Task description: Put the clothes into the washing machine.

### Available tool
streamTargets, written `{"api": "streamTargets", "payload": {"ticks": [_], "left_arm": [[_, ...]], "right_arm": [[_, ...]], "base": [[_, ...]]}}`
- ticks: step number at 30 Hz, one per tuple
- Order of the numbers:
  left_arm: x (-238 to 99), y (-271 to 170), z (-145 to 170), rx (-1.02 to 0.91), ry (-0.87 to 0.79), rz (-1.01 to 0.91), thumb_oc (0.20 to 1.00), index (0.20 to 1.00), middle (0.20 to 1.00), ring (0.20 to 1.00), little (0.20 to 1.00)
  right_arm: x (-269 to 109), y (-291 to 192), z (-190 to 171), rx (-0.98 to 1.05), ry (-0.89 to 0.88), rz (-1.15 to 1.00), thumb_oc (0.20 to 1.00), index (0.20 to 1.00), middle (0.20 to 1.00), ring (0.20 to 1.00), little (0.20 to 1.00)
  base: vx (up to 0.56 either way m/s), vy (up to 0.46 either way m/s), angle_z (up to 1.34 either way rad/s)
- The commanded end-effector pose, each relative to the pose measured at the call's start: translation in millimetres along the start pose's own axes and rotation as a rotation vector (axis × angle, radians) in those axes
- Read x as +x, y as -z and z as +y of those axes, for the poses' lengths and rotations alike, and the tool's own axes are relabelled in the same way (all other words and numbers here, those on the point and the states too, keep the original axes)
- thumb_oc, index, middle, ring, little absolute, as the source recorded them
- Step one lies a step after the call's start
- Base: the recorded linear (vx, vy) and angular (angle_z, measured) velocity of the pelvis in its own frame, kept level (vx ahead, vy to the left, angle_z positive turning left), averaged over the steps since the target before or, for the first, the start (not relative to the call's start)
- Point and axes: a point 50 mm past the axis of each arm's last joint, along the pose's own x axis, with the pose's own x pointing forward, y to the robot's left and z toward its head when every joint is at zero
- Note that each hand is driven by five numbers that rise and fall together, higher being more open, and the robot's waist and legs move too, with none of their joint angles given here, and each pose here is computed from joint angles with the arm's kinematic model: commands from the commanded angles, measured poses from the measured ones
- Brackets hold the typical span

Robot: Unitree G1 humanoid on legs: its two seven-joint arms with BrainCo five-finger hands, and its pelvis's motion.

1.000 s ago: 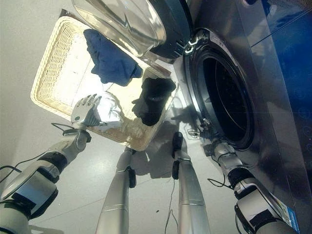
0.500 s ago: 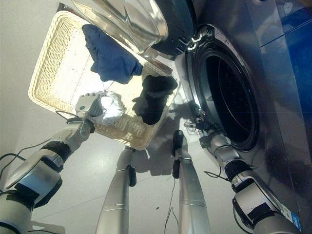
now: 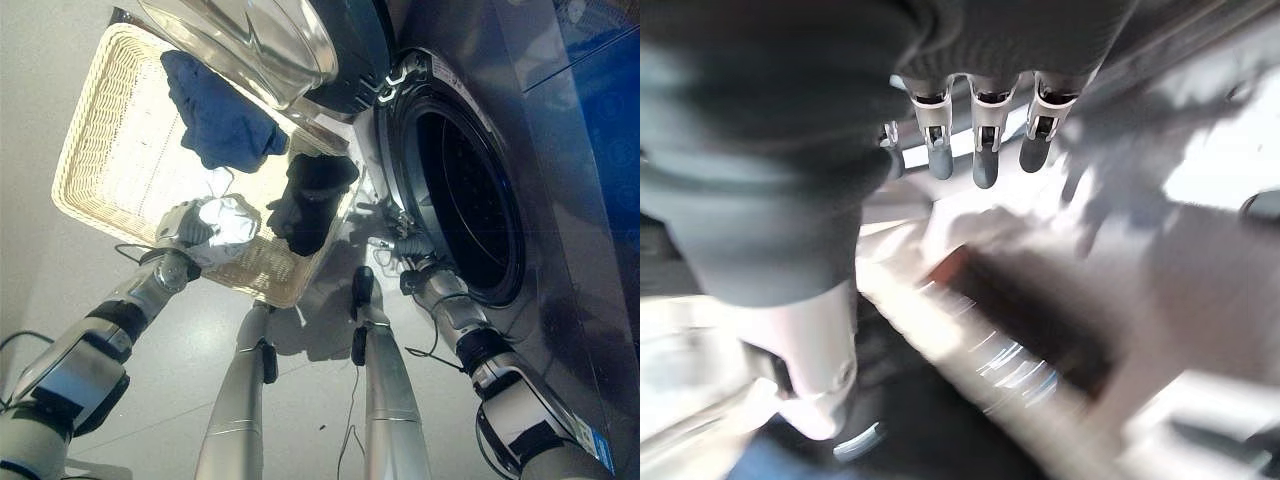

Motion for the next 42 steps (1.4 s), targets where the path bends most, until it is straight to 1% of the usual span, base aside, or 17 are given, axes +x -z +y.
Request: {"api": "streamTargets", "payload": {"ticks": [1, 4, 5, 6, 8, 12, 15, 22, 28, 36, 38, 39, 42], "left_arm": [[-8, -38, 5, -0.329, -0.172, -0.224, 0.2, 0.2, 0.2, 0.2, 0.2], [-22, -55, -2, -0.403, -0.186, -0.335, 0.2, 0.2, 0.2, 0.2, 0.2], [-33, -69, -7, -0.441, -0.178, -0.438, 0.2, 0.2, 0.2, 0.2, 0.2], [-42, -81, -10, -0.438, -0.165, -0.519, 0.2, 0.2, 0.2, 0.2, 0.2], [-52, -97, -12, -0.443, -0.138, -0.617, 0.2, 0.2, 0.2, 0.2, 0.2], [-60, -126, -7, -0.462, -0.068, -0.774, 0.2, 0.2, 0.2, 0.2, 0.2], [-63, -143, -4, -0.489, -0.017, -0.847, 0.2, 0.2, 0.2, 0.2, 0.2], [-70, -161, -9, -0.515, 0.053, -0.908, 0.2, 0.2, 0.2, 0.2, 0.2], [-71, -170, -14, -0.487, 0.079, -0.924, 0.2, 0.2, 0.2, 0.2, 0.2], [-70, -172, -15, -0.429, 0.088, -0.938, 0.2, 0.2, 0.2, 0.2, 0.2], [-70, -173, -15, -0.395, 0.085, -0.949, 0.2, 0.2, 0.2, 0.2, 0.2], [-69, -174, -15, -0.38, 0.084, -0.953, 0.2, 0.2, 0.2, 0.2, 0.2], [-69, -174, -16, -0.339, 0.076, -0.968, 0.2, 0.2, 0.2, 0.2, 0.2]], "right_arm": [[-15, -5, 18, 0.199, -0.073, -0.1, 1.0, 1.0, 1.0, 1.0, 1.0], [-21, -9, 31, 0.277, -0.131, -0.13, 1.0, 1.0, 1.0, 1.0, 1.0], [-25, -14, 41, 0.333, -0.197, -0.148, 1.0, 1.0, 1.0, 1.0, 1.0], [-29, -17, 49, 0.368, -0.249, -0.155, 1.0, 1.0, 1.0, 1.0, 1.0], [-33, -21, 60, 0.41, -0.33, -0.163, 1.0, 1.0, 1.0, 1.0, 1.0], [-35, -36, 78, 0.463, -0.478, -0.178, 1.0, 1.0, 1.0, 1.0, 1.0], [-36, -45, 91, 0.49, -0.561, -0.174, 1.0, 1.0, 1.0, 1.0, 1.0], [-37, -56, 110, 0.527, -0.659, -0.193, 1.0, 1.0, 1.0, 1.0, 1.0], [-38, -67, 122, 0.564, -0.724, -0.23, 1.0, 1.0, 1.0, 1.0, 1.0], [-41, -81, 125, 0.637, -0.773, -0.318, 1.0, 1.0, 1.0, 1.0, 1.0], [-42, -86, 125, 0.645, -0.777, -0.347, 0.784, 0.784, 0.784, 0.784, 0.784], [-42, -89, 126, 0.659, -0.783, -0.362, 0.2, 0.2, 0.2, 0.2, 0.2], [-43, -94, 127, 0.673, -0.783, -0.386, 0.2, 0.2, 0.2, 0.2, 0.2]], "base": [[0.01, -0.063, 0.05], [0.0, -0.066, 0.06], [0.0, -0.085, 0.04], [0.01, -0.085, 0.02], [0.01, -0.053, 0.06], [0.02, -0.054, 0.13], [0.0, -0.013, 0.01], [0.01, -0.013, 0.04], [0.0, -0.001, 0.02], [0.0, -0.002, 0.0], [0.0, 0.0, 0.0], [0.0, 0.0, 0.0], [0.01, -0.004, 0.02]]}}
